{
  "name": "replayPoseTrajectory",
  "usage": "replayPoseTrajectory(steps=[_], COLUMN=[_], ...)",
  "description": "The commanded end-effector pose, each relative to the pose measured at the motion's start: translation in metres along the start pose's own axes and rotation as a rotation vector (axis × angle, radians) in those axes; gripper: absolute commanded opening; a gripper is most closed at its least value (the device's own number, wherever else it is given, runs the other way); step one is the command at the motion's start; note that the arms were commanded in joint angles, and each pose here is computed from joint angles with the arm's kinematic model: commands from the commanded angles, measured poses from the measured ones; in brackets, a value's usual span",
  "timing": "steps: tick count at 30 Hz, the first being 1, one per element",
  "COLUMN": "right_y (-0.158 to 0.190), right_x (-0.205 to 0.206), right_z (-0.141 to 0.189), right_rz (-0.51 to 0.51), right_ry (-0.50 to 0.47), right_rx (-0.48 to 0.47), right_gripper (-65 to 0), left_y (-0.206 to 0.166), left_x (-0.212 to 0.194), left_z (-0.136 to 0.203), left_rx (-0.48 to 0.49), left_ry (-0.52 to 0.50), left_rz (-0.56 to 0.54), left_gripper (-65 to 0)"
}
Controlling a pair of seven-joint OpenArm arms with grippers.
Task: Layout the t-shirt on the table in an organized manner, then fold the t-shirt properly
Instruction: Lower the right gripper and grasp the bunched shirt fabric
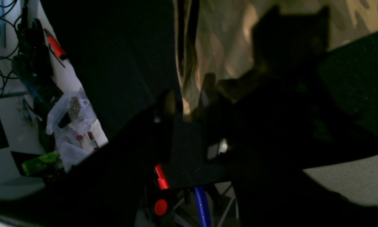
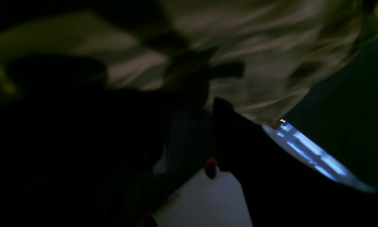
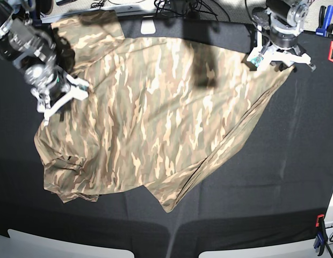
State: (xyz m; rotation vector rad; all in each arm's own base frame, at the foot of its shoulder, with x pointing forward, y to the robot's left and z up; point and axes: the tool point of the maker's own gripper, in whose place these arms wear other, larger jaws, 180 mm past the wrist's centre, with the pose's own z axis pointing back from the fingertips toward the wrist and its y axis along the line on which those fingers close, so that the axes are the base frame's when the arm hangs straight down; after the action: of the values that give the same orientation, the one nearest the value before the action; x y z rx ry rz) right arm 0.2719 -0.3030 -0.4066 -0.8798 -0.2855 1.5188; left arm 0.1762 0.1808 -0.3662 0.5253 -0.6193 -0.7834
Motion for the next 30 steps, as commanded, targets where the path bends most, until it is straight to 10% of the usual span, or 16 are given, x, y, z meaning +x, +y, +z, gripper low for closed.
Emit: replayPoseTrajectory(steps=[1, 17, 24, 30], right_y=[-0.016, -0.016, -0.015, -0.053], right_x=[-0.015, 0.016, 0.035, 0.059], right_z=[0.001, 0.005, 0.006, 0.006], right_rz=[0.017, -0.024, -0.058, -0.15], right_ry=[0.024, -0.092, -0.12, -0.109], right_rx=[-0.041, -0.029, -0.027, -0.133], right_gripper=[-42.8, -43.0, -65.0, -65.0], left_y=[0.008, 0.008, 0.008, 0.008], left_x=[0.003, 0.007, 0.007, 0.007], left_z=[0.002, 0.002, 0.002, 0.002], left_rx=[0.029, 0.029, 0.029, 0.029], left_ry=[-0.017, -0.038, -0.039, -0.038], left_rz=[-0.001, -0.001, -0.001, -0.001], left_gripper=[-51.2, -51.2, -51.2, -51.2])
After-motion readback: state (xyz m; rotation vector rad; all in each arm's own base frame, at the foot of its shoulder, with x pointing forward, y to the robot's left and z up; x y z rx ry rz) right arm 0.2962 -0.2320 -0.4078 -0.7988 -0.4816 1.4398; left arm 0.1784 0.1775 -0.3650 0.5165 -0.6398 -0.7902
